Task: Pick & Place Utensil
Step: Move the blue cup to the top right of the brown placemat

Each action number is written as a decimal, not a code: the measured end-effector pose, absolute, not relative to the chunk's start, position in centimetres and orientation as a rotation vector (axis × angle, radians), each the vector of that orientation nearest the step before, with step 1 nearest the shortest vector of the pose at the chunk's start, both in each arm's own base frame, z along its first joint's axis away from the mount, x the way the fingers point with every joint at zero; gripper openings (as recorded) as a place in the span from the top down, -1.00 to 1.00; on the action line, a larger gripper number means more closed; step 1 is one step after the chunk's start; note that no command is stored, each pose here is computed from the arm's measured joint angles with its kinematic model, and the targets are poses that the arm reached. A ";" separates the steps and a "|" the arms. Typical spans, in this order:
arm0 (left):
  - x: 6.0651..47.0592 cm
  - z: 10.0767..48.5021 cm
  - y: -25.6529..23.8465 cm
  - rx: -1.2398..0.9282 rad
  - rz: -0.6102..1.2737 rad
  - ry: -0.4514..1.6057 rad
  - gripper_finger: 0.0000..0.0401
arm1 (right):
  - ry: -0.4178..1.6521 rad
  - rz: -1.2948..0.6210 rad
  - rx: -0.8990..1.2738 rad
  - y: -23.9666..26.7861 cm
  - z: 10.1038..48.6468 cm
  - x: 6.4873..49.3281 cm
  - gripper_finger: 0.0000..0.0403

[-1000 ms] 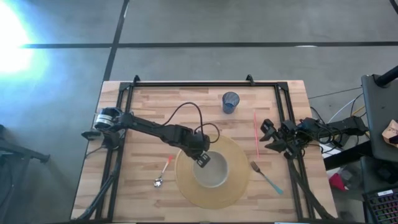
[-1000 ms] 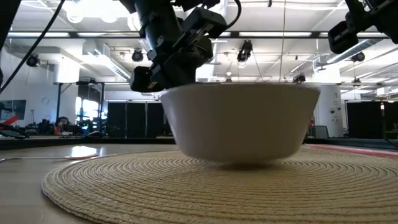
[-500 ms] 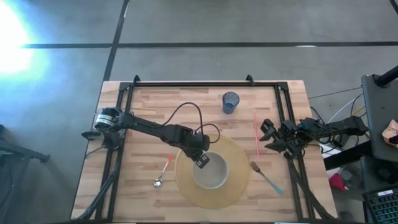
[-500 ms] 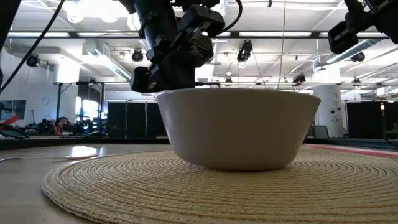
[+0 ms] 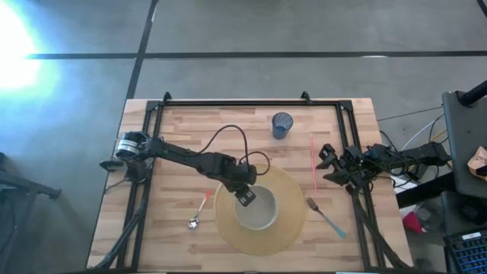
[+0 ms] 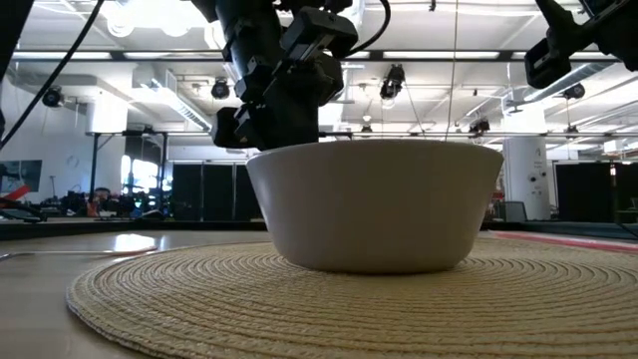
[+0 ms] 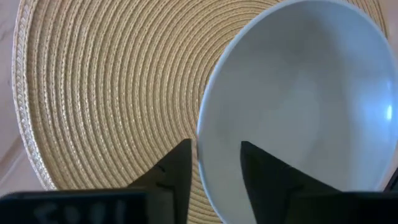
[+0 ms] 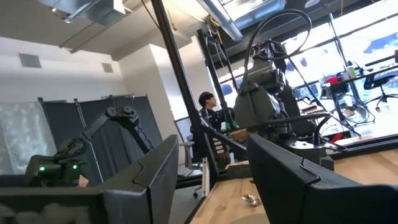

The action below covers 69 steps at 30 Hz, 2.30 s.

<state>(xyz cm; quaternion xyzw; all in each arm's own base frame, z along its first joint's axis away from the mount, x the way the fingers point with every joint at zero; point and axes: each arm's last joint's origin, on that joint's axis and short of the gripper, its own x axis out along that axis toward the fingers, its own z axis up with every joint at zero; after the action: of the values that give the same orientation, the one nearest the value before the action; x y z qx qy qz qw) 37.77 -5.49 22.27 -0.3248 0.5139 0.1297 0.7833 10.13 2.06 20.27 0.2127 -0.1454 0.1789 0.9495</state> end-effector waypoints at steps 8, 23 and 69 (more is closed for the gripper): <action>37.1 24.0 -4.7 -0.666 0.209 1.095 0.12 | -0.314 0.283 0.450 1.8 20.3 10.2 -0.02; 33.5 29.6 -0.1 -0.501 0.185 0.973 0.11 | -0.081 -0.077 0.352 0.9 24.3 9.7 -0.05; 23.9 26.5 7.6 -0.109 0.436 0.450 0.11 | 0.584 -0.890 0.334 -10.7 36.0 12.3 -0.05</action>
<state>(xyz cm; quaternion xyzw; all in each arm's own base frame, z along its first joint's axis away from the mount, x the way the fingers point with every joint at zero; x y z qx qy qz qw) 23.87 7.59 26.50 -0.0535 0.2211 0.2143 0.9499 12.33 -10.66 36.00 0.1584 0.2773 -0.4222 0.8484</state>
